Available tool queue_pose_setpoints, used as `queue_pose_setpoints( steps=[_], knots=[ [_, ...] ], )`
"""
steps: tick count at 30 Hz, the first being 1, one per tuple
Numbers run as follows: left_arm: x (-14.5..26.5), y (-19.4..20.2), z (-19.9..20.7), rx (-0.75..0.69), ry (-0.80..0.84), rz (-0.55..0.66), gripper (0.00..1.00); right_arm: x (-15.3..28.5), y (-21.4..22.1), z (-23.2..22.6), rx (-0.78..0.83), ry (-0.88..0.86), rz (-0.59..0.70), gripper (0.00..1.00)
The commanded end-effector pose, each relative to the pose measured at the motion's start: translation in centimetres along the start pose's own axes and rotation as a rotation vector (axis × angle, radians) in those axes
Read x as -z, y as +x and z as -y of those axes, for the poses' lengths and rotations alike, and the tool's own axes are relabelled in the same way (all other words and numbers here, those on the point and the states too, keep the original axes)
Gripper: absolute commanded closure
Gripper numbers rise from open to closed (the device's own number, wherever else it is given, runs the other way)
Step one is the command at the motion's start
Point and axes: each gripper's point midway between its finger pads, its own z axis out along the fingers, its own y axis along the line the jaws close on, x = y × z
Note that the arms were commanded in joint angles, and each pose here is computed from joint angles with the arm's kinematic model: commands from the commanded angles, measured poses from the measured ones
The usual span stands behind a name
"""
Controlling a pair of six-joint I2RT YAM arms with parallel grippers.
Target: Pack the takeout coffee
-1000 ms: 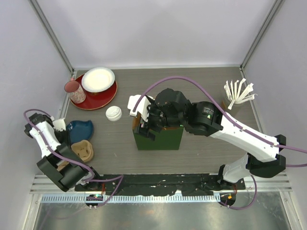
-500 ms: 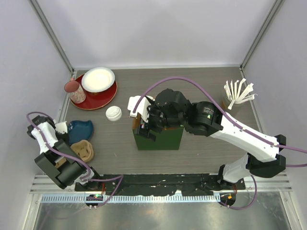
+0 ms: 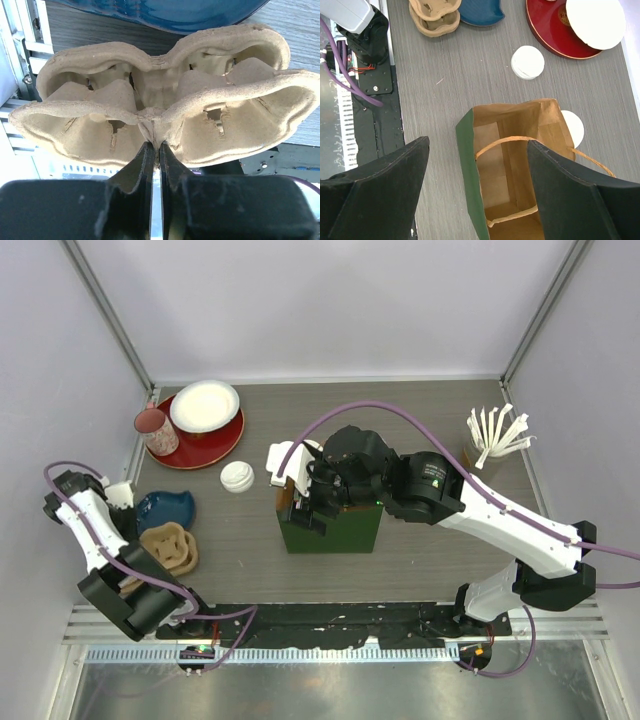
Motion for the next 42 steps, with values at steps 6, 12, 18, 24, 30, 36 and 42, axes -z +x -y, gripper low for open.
queue_pose_setpoints(
  steps=[6, 12, 18, 24, 30, 36, 42],
  knots=[
    [1.4, -0.5, 0.3, -0.026, 0.019, 0.027, 1.0, 1.5, -1.5, 0.1, 0.01, 0.004, 0.051, 0.16],
    [6.5, -3.0, 0.9, -0.049, 0.003, 0.183, 1.0, 1.8, -2.6, 0.7, -0.012, 0.034, 0.086, 0.16],
    [11.6, -6.0, 3.0, -0.095, 0.009, 0.31, 1.0, 3.5, -6.7, 1.8, -0.097, 0.072, 0.202, 0.16],
    [17.5, -10.5, 8.6, -0.212, 0.014, 0.474, 1.0, 6.2, -10.0, 7.3, -0.248, 0.366, 0.322, 0.17],
    [23.5, -13.4, 16.1, -0.331, 0.128, 0.666, 1.0, 5.8, -10.9, 11.3, -0.414, 0.533, 0.35, 0.21],
    [24.4, -13.7, 19.7, -0.341, 0.211, 0.734, 1.0, 1.3, -12.9, 12.8, -0.515, 0.539, 0.398, 0.26],
    [25.6, -13.7, 21.1, -0.361, 0.26, 0.788, 1.0, -1.8, -13.5, 13.9, -0.47, 0.58, 0.414, 0.28]
  ],
)
